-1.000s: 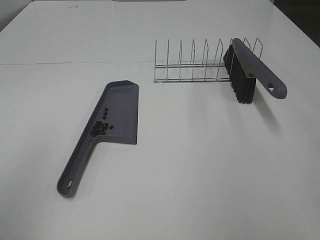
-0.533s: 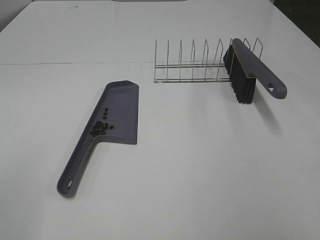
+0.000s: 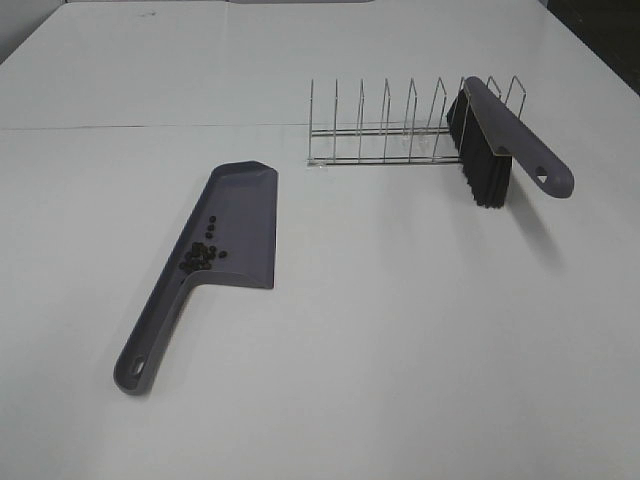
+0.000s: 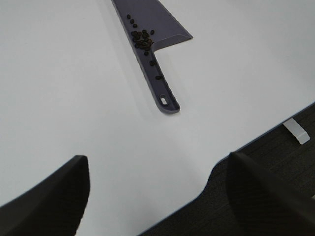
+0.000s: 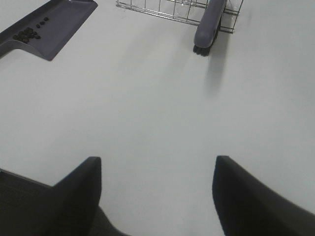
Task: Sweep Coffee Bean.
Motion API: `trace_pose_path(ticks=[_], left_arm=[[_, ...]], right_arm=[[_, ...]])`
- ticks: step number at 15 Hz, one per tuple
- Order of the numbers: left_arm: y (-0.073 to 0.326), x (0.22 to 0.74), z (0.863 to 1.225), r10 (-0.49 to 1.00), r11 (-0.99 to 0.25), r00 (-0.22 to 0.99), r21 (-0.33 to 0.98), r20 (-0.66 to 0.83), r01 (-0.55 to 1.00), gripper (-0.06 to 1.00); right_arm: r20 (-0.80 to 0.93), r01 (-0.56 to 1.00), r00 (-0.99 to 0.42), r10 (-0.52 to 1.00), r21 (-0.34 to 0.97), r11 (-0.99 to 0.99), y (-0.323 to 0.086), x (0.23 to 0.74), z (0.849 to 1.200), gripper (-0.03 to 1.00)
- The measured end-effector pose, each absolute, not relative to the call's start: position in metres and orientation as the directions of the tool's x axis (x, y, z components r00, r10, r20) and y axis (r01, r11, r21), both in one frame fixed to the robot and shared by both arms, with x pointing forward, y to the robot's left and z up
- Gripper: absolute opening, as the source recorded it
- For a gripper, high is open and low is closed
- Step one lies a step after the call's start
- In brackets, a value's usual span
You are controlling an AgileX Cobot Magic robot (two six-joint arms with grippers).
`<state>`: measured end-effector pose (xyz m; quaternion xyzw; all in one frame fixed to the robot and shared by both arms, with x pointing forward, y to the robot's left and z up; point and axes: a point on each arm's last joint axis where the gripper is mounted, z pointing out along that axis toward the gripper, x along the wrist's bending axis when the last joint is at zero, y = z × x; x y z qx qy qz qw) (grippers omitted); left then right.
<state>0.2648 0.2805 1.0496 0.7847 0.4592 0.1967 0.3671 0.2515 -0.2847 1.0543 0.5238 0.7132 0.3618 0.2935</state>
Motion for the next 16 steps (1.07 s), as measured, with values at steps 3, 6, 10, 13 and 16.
trace_pose_path(ticks=[3,6,10,13,16], left_arm=[[0.2805,0.2648,1.0496,0.865,-0.309,0.501,0.757,-0.028,0.576,0.71],[0.2805,0.2648,1.0496,0.865,-0.310,0.501,0.757,-0.028,0.576,0.71],[0.2805,0.2648,1.0496,0.864,-0.311,0.503,0.757,-0.026,0.575,0.71],[0.2805,0.2648,1.0496,0.864,-0.311,0.503,0.757,-0.026,0.575,0.71],[0.2810,0.2651,1.0496,0.874,-0.299,0.485,0.757,-0.027,0.581,0.71]], right_arm=[[-0.040,0.535,-0.279,0.959,0.824,0.190,-0.2847,0.2515,1.0543,0.61],[-0.040,0.535,-0.279,0.959,0.824,0.190,-0.2847,0.2515,1.0543,0.61],[-0.040,0.535,-0.279,0.959,0.824,0.190,-0.2847,0.2515,1.0543,0.61],[-0.040,0.535,-0.279,0.959,0.824,0.190,-0.2847,0.2515,1.0543,0.61],[-0.040,0.535,-0.279,0.959,0.824,0.190,-0.2847,0.2515,1.0543,0.61]])
